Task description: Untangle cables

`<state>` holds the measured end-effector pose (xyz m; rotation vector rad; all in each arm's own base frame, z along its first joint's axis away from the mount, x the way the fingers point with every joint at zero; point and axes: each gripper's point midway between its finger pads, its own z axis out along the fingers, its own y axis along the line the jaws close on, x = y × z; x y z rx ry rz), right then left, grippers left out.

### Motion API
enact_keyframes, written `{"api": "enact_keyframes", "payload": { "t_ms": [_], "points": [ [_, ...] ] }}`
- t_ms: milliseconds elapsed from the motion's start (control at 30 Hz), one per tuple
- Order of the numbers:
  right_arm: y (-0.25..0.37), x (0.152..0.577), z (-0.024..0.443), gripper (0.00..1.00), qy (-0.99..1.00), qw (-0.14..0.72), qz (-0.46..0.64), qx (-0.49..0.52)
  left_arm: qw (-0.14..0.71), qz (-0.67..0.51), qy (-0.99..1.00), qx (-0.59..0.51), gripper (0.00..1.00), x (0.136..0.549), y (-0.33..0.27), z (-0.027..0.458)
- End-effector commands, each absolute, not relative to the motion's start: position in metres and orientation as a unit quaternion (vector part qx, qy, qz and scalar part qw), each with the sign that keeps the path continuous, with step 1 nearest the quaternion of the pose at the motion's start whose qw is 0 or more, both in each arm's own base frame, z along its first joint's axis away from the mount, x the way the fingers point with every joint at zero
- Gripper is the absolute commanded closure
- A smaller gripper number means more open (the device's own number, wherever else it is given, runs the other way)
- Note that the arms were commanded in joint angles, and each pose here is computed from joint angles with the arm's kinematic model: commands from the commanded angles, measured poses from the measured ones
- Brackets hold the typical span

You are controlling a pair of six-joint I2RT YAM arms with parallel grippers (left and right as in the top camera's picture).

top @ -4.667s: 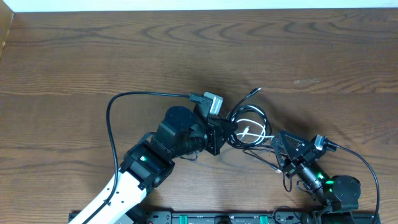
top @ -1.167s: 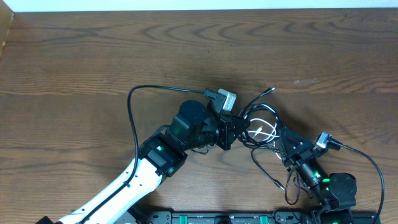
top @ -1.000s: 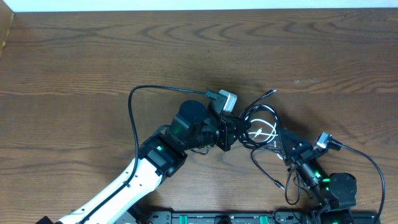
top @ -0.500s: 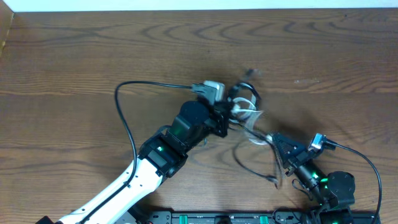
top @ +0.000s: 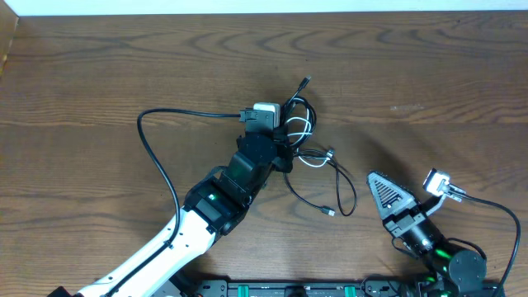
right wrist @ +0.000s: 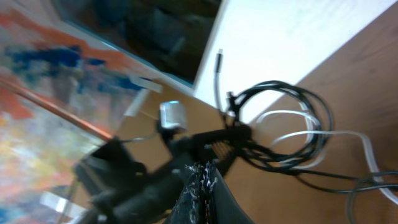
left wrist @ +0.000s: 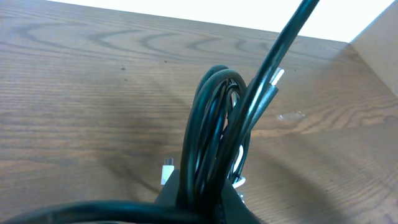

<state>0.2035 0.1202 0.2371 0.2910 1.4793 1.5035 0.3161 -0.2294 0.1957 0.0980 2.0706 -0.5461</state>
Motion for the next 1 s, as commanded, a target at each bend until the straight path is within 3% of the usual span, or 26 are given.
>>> {"api": "enact_keyframes", "payload": {
  "t_ms": [0, 367, 533, 733, 967],
  "points": [
    [0.120, 0.210, 0.233, 0.99, 0.631, 0.525, 0.565, 0.082, 0.484, -0.233, 0.842, 0.048, 0.92, 0.317, -0.234, 0.206],
    [0.098, 0.252, 0.267, 0.95, 0.755, 0.552, 0.354, 0.024, 0.459, -0.263, 0.849, 0.013, 0.92, 0.313, -0.237, 0.202],
    [0.096, 0.260, 0.266, 0.80, 0.815, 0.492, 0.306, 0.014, 0.418, -0.321, 0.850, -0.014, 0.92, 0.306, -0.247, 0.201],
    [0.112, 0.255, 0.228, 0.44, 0.849, 0.434, 0.278, -0.115, 0.309, -0.433, 0.843, -0.079, 0.92, 0.296, -0.257, 0.203],
    [0.120, 0.248, 0.192, 0.41, 0.868, 0.372, 0.272, -0.185, 0.245, -0.489, 0.826, -0.135, 0.92, 0.307, -0.233, 0.209]
  ]
}}
